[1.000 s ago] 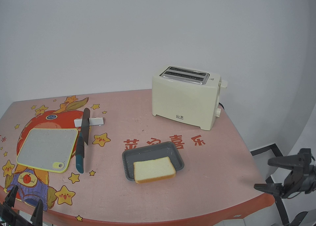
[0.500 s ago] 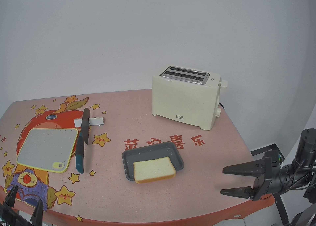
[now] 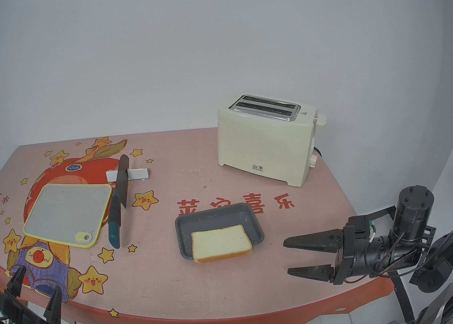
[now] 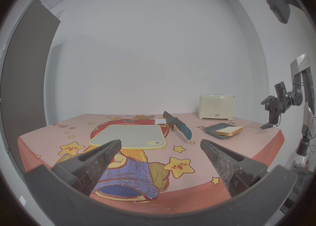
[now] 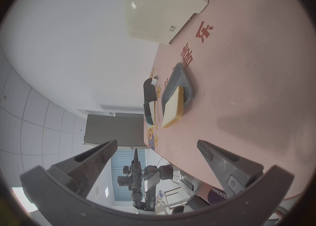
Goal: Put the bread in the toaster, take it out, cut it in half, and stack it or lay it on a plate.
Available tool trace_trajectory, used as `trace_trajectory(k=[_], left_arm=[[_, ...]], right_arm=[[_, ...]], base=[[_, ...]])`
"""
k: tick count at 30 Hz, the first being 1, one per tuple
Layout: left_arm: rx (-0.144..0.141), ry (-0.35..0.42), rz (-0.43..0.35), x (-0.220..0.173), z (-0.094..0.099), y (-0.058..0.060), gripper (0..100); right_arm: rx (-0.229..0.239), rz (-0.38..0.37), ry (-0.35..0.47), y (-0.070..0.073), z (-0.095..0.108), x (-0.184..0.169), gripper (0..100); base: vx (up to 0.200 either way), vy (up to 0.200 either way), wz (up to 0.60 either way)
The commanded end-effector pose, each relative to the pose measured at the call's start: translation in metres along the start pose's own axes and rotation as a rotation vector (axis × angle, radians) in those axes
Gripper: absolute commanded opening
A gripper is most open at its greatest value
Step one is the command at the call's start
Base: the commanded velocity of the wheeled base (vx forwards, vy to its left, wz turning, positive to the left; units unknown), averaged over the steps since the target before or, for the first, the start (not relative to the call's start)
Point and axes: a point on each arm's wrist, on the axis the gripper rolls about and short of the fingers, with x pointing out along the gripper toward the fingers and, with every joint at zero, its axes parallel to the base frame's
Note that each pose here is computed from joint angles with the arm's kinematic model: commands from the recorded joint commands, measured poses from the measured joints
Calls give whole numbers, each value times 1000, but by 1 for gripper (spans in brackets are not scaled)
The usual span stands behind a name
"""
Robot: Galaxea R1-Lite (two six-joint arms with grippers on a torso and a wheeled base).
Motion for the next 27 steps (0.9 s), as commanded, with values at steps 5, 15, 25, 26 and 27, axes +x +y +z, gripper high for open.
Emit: trace_trajectory(k=[5, 15, 25, 26, 27], left_arm=[[0, 17, -1, 1, -5, 0, 100], [0, 17, 0, 1, -5, 0, 100], [0, 17, 0, 1, -5, 0, 100], [0, 17, 0, 1, -5, 0, 100], [0, 17, -1, 1, -5, 0, 100]], right_arm=[[73, -8, -29, -2, 17, 26, 100], [86, -13, -16, -4, 23, 43, 100], [78, -2, -3, -1, 26, 55, 100], [77, -5, 4, -3, 25, 58, 100], [76, -5, 7, -3, 26, 61, 100]], base=[[0, 0, 0], [0, 0, 0], [0, 0, 0], [0, 0, 0], [0, 0, 0]])
